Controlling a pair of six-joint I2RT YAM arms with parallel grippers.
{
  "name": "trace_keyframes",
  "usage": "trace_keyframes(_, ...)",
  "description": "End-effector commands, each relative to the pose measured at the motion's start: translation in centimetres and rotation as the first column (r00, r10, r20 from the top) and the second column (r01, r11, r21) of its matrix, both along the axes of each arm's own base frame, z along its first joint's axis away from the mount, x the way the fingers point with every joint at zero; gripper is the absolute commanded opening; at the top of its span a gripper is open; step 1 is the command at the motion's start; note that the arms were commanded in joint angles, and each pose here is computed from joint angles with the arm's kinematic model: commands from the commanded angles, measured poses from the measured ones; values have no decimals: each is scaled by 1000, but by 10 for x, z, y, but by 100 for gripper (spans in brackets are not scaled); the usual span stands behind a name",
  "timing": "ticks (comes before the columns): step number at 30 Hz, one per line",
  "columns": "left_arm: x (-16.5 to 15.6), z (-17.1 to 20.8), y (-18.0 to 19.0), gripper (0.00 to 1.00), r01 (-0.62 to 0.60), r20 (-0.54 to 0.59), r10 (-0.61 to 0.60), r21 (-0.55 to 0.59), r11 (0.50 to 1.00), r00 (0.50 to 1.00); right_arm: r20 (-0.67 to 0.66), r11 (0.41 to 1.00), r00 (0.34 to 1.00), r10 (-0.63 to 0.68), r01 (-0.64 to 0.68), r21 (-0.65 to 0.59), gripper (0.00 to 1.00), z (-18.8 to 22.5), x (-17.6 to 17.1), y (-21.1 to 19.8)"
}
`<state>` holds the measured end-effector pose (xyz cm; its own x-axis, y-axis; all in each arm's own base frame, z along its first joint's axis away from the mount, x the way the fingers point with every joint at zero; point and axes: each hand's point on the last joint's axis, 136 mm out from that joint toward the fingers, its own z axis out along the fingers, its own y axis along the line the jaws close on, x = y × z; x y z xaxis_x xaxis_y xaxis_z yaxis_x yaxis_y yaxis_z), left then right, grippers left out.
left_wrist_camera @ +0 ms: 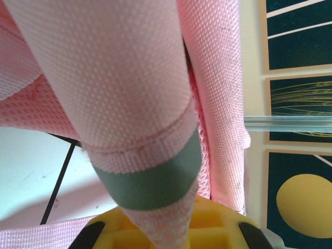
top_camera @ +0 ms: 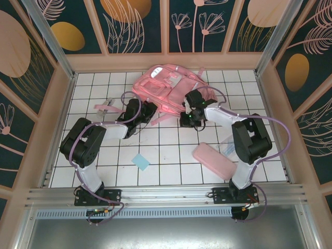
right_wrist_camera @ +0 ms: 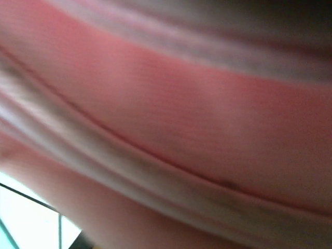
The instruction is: Pack the student bag
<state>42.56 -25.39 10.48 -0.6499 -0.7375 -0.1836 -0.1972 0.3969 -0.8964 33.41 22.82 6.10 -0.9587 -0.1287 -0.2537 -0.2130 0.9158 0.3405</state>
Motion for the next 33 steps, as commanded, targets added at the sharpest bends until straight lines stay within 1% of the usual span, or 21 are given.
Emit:
trace_keyframes(1, 27, 28, 24, 0, -75, 109, 72, 29, 997, 991, -25, 971, 999, -22, 15, -239, 0, 4, -8, -58)
trace_keyframes(4, 27, 23, 30, 0, -72, 106, 66, 52, 996, 992, 19, 930, 997, -70, 72, -361, 0, 11, 1, -89)
trace_keyframes(6, 27, 21, 34, 0, -66, 107, 58, 73, 995, 993, 34, 926, 997, -75, 83, -367, 0, 18, 3, -91)
trace_keyframes(7, 28, 19, 35, 0, -59, 107, 50, 87, 994, 993, 31, 936, 997, -75, 81, -344, 0, 22, 2, -87)
trace_keyframes(8, 30, 18, 35, 0, -53, 112, 42, 95, 994, 993, 22, 950, 997, -68, 71, -305, 0, 24, 0, -79)
trace_keyframes(10, 38, 16, 33, 0, -19, 123, 5, 115, 993, 992, -16, 983, 1000, -24, 20, -184, 0, 29, -10, -52)
trace_keyframes(12, 49, 11, 29, 0, 21, 126, -38, 139, 990, 991, -56, 997, 998, 32, -36, -69, 0, 31, -25, -25)
trace_keyframes(15, 69, 9, 17, 0, 70, 138, -92, 160, 985, 986, -94, 990, 989, 113, -104, 93, 0, 34, -44, 19)
trace_keyframes(16, 75, 9, 14, 0, 77, 140, -101, 166, 983, 985, -101, 984, 987, 127, -112, 142, 0, 34, -46, 30)
trace_keyframes(18, 88, 11, 8, 0, 97, 152, -126, 181, 979, 980, -95, 957, 980, 175, -147, 249, 0, 40, -52, 64)
trace_keyframes(19, 94, 12, 7, 14, 104, 151, -133, 188, 977, 980, -93, 941, 977, 193, -158, 298, 0, 42, -53, 77)
trace_keyframes(20, 98, 12, 5, 40, 113, 141, -141, 190, 975, 980, -84, 921, 975, 206, -164, 354, 0, 48, -51, 93)
trace_keyframes(21, 103, 15, 5, 57, 118, 136, -146, 192, 974, 980, -67, 899, 973, 220, -175, 402, 0, 54, -48, 109)
trace_keyframes(24, 101, 21, 15, 84, 121, 113, -149, 222, 967, 982, -10, 855, 970, 242, -209, 474, 0, 70, -34, 144)
trace_keyframes(25, 96, 24, 20, 87, 111, 112, -141, 233, 966, 984, 6, 848, 970, 244, -216, 484, 0, 74, -28, 152)
trace_keyframes(26, 88, 24, 25, 98, 102, 105, -131, 244, 964, 986, 21, 842, 970, 244, -223, 492, 0, 77, -21, 159)
trace_keyframes(28, 71, 29, 36, 99, 90, 95, -119, 266, 960, 988, 42, 835, 970, 240, -229, 500, 0, 82, -8, 168)
trace_keyframes(30, 50, 30, 43, 99, 87, 71, -109, 257, 963, 992, 49, 834, 970, 239, -231, 501, 0, 83, 2, 172)
trace_keyframes(33, 15, 17, 47, 97, 97, 22, -102, 167, 981, 995, 57, 815, 966, 252, -244, 525, 0, 88, 9, 178)
